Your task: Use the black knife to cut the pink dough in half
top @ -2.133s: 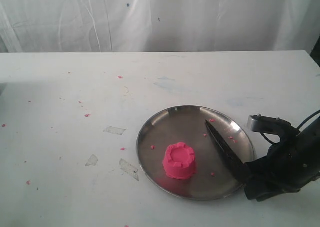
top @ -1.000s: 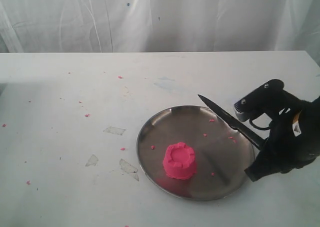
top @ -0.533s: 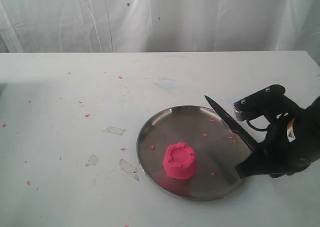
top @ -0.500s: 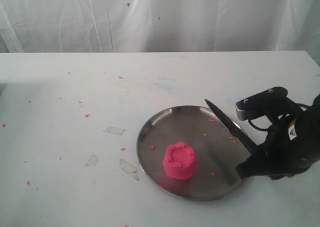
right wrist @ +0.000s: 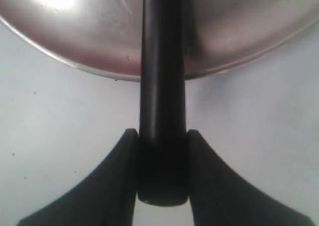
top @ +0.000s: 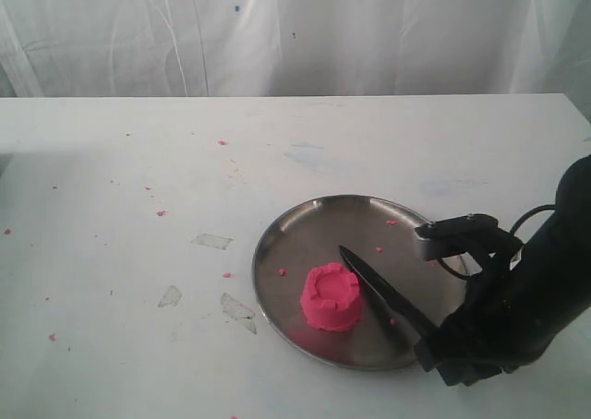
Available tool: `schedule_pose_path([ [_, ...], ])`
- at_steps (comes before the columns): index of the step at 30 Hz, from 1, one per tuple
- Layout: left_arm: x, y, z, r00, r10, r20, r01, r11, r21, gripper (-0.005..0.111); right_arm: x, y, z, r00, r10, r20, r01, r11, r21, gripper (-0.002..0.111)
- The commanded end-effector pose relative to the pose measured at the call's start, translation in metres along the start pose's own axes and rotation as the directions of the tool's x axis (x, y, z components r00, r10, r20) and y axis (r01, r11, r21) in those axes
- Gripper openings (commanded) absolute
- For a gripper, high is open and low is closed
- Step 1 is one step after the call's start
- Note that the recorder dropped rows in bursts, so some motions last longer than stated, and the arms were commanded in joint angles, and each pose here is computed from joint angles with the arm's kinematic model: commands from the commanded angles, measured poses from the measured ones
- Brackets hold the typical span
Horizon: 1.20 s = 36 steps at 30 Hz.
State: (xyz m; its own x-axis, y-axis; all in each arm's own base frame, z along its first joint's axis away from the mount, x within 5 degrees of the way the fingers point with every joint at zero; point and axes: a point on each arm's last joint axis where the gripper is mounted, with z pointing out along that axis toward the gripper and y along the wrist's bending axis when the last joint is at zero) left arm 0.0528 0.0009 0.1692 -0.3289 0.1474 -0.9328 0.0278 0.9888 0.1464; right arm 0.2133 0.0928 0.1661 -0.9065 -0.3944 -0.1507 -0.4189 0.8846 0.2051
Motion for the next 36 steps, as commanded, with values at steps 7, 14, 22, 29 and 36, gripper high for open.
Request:
schedule_pose_path([
  [7, 0.0, 0.0, 0.0, 1.0, -0.008, 0.006, 0.008, 1.0, 0.001, 0.0, -0.003, -0.004, 0.012, 0.998, 0.05, -0.045, -0.05, 0.999, -0.005, 0.039],
  [14, 0.0, 0.0, 0.0, 1.0, -0.008, 0.006, 0.008, 1.0, 0.001, 0.0, -0.022, -0.002, -0.032, 0.999, 0.048, 0.007, -0.048, 0.999, -0.017, 0.039],
  [22, 0.0, 0.0, 0.0, 1.0, -0.008, 0.006, 0.008, 1.0, 0.001, 0.0, -0.03, -0.04, -0.07, 0.985, 0.169, -0.031, -0.17, 0.936, -0.309, 0.039],
  [29, 0.0, 0.0, 0.0, 1.0, -0.008, 0.006, 0.008, 1.0, 0.001, 0.0, -0.028, -0.053, -0.024, 0.999, 0.038, 0.031, -0.02, 0.892, -0.452, 0.039],
  [36, 0.0, 0.0, 0.0, 1.0, -0.008, 0.006, 0.008, 1.0, 0.001, 0.0, -0.022, -0.065, -0.007, 0.995, 0.096, 0.035, -0.079, 0.939, -0.334, 0.039],
])
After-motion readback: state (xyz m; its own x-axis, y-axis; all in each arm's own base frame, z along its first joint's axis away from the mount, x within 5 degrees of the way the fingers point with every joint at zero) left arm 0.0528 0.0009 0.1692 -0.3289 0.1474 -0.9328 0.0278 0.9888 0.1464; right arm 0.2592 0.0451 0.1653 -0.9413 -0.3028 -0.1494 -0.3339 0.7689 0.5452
